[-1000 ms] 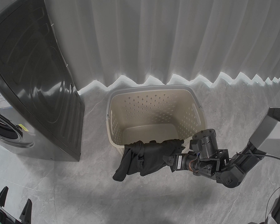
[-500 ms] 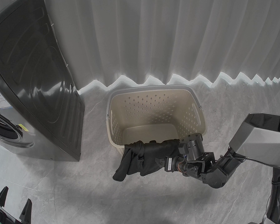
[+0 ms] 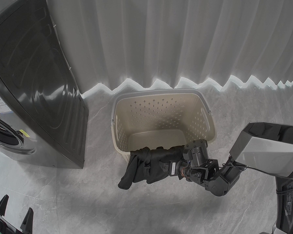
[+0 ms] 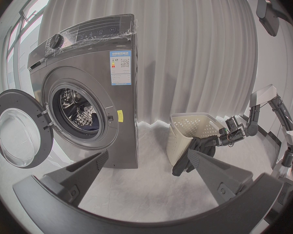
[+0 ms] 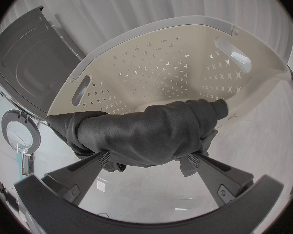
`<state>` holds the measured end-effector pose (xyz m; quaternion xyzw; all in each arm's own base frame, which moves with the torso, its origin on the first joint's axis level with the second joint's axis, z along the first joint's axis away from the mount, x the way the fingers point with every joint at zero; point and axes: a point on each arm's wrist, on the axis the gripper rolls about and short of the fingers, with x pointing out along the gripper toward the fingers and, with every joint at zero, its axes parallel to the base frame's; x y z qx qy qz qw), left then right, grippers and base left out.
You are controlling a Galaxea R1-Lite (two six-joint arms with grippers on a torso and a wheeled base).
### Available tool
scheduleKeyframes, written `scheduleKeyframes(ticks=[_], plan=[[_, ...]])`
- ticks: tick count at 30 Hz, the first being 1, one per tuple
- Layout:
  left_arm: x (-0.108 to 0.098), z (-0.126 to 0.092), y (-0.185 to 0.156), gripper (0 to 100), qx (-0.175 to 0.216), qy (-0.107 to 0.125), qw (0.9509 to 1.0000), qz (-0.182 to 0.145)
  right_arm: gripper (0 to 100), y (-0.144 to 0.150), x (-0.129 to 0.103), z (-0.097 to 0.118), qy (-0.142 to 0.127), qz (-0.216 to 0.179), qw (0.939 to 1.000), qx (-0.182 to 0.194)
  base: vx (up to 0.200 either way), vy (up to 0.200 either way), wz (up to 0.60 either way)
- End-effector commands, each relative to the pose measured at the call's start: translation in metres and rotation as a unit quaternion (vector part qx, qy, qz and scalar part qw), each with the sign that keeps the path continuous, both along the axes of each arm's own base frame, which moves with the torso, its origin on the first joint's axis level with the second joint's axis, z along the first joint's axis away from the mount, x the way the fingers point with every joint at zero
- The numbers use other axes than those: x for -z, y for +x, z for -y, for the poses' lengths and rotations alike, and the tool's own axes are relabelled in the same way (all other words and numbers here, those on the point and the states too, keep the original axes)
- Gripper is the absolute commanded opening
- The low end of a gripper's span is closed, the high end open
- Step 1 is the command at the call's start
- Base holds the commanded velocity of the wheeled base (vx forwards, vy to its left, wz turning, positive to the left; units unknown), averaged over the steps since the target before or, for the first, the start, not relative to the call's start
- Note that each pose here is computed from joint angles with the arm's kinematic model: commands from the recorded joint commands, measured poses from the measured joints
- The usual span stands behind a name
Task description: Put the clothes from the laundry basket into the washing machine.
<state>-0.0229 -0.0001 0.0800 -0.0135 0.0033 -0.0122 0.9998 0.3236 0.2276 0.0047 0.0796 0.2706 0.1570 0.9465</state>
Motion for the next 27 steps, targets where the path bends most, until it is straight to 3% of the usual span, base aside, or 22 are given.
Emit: scheduleKeyframes(ticks=[1,13,22,27], plan=[[0.005,0.0,0.0,100,0.0,0.0,1.0,-0.001,0,0.002,0.0,-0.002,0.005,0.005,1.0,0.0,0.0,0.0,0.0],[0.005,0.0,0.0,100,-0.001,-0.001,1.0,0.0,0,-0.007,-0.009,-0.004,0.024,0.024,0.9994,-0.008,0.0,0.0,0.0],[0.005,0.0,0.0,100,-0.001,-0.002,1.0,0.0,0,-0.05,-0.066,0.011,0.053,0.058,0.9965,-0.028,0.0,0.0,0.0],[0.005,0.0,0.0,100,-0.001,-0.001,1.0,0.0,0,-0.061,-0.082,0.017,0.062,0.072,0.995,-0.03,0.0,0.0,0.0]])
